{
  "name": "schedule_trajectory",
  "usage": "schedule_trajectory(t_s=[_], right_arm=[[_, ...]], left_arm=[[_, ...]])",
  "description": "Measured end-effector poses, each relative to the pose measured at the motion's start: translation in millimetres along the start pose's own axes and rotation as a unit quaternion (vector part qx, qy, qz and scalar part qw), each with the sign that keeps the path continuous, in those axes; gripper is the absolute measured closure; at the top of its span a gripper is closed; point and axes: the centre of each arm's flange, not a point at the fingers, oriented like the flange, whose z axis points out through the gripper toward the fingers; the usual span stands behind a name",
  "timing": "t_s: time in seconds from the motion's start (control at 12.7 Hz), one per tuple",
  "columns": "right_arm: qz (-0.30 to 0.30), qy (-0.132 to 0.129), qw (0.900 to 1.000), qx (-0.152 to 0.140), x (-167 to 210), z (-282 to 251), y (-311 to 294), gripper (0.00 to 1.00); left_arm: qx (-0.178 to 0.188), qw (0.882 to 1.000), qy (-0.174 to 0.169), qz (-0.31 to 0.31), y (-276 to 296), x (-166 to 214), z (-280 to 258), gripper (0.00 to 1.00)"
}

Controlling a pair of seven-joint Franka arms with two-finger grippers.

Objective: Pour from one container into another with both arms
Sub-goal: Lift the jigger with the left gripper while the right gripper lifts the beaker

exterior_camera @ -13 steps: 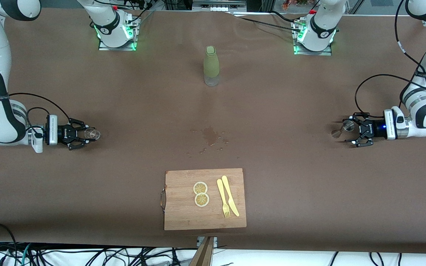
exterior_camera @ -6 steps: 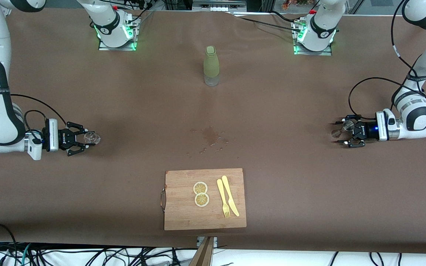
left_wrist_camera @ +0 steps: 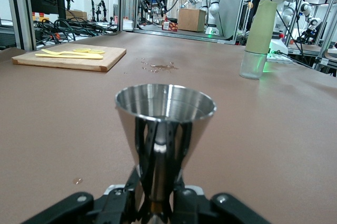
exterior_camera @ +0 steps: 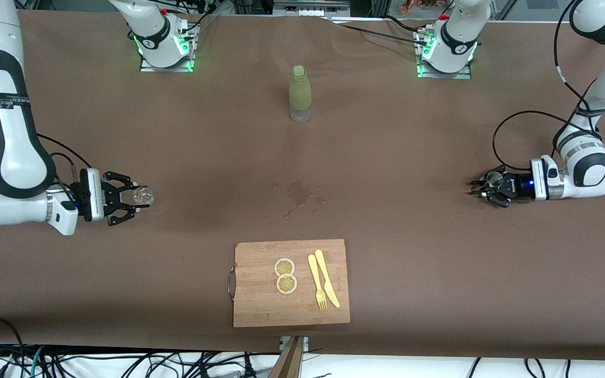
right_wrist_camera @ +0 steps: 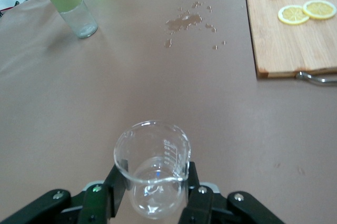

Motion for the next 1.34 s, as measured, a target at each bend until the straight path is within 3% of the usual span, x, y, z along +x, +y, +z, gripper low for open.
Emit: schedule_trajectory(t_s=[0.16, 0.71, 1.02, 1.34], right_arm=[[-0.002, -0.003, 1.0, -0.001, 18, 2, 6, 0.51], [0.007, -0.018, 1.0, -0.012, 101, 33, 25, 0.51], [0.01, -0.023, 1.0, -0.001, 137, 61, 26, 0.51], [0.021, -0.031, 0.999, -0.001, 169, 84, 27, 0.51]], left_arm=[[0.005, 1.0, 0.005, 0.001, -2, 1, 1, 0.9], [0.012, 0.999, 0.039, 0.009, -11, 16, 7, 0.9], [0.001, 0.998, 0.059, 0.008, -16, 26, 17, 0.9], [-0.01, 0.996, 0.083, 0.015, -31, 46, 54, 0.9]])
